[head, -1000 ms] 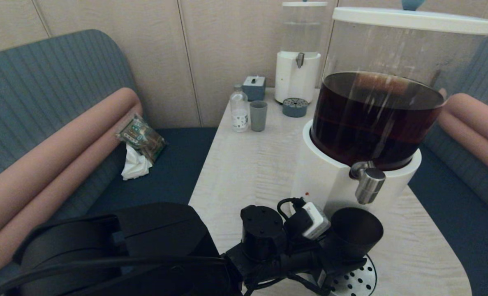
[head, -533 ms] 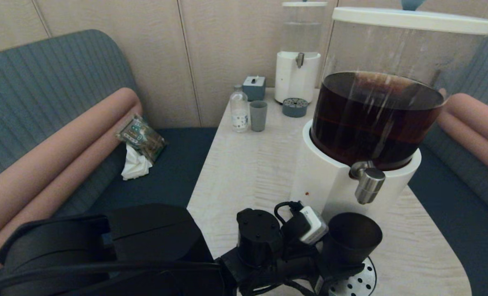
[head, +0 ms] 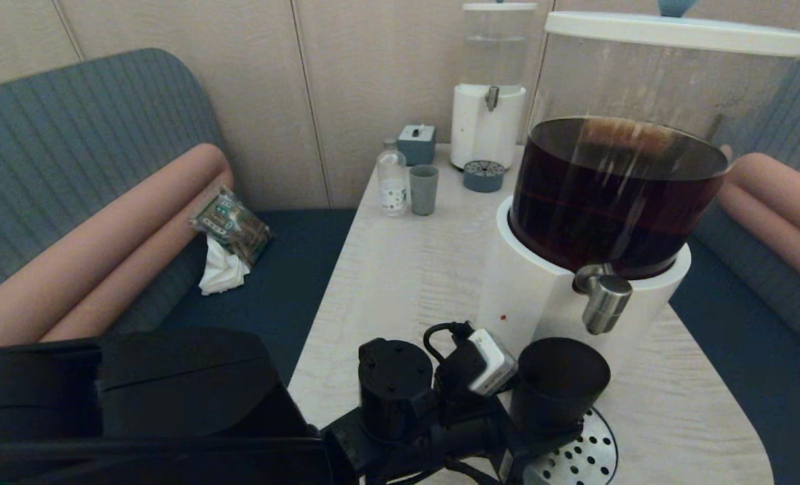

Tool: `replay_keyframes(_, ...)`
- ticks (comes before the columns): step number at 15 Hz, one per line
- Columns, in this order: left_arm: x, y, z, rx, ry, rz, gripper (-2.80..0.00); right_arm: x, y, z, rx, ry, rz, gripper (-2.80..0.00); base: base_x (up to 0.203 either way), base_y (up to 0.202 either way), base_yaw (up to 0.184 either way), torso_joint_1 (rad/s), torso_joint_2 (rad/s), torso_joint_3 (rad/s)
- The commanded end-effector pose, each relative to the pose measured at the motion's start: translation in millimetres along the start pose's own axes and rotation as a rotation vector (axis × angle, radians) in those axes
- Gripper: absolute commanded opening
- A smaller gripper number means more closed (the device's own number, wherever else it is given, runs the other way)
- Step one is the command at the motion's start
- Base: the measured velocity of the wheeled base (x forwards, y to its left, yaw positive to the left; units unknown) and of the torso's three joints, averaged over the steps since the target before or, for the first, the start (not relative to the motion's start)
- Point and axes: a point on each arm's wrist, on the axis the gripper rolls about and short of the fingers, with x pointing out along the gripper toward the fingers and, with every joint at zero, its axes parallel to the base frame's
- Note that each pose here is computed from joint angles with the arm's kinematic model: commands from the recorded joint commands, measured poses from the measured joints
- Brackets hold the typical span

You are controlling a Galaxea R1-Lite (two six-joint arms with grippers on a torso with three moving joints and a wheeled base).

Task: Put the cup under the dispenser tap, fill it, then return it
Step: Place the cup next to the water dispenser

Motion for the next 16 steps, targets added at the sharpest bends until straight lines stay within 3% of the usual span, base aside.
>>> replay_keyframes(1,-7,-0.2,12,0.004,-0.036,0.022,-2.80,0,0,0,-0.001,0.001,0.001,-2.80,0.000,0.000,0.000,0.000,0.00,0.000)
replay_keyframes(4,-16,3.4,13,-0.018,-0.031,0.059,-2.80,0,0,0,-0.001,0.001,0.001,-2.80,0.000,0.000,0.000,0.000,0.00,0.000)
replay_keyframes(7,-27,10.6,22,-0.053,-0.050,0.165,-2.80,0,0,0,0.000,0.001,0.001,-2.80,0.000,0.000,0.000,0.000,0.00,0.000)
replay_keyframes(11,-51,21.0,30,-0.053,-0.059,0.230,-2.80,0,0,0,-0.001,0.001,0.001,-2.80,0.000,0.000,0.000,0.000,0.00,0.000)
replay_keyframes(13,-65,32.6,35,-0.050,-0.068,0.283,-2.80,0,0,0,-0.001,0.001,0.001,-2.80,0.000,0.000,0.000,0.000,0.00,0.000)
replay_keyframes(16,-91,67.5,39,-0.037,-0.089,0.407,-2.80,0,0,0,-0.001,0.001,0.001,-2.80,0.000,0.000,0.000,0.000,0.00,0.000)
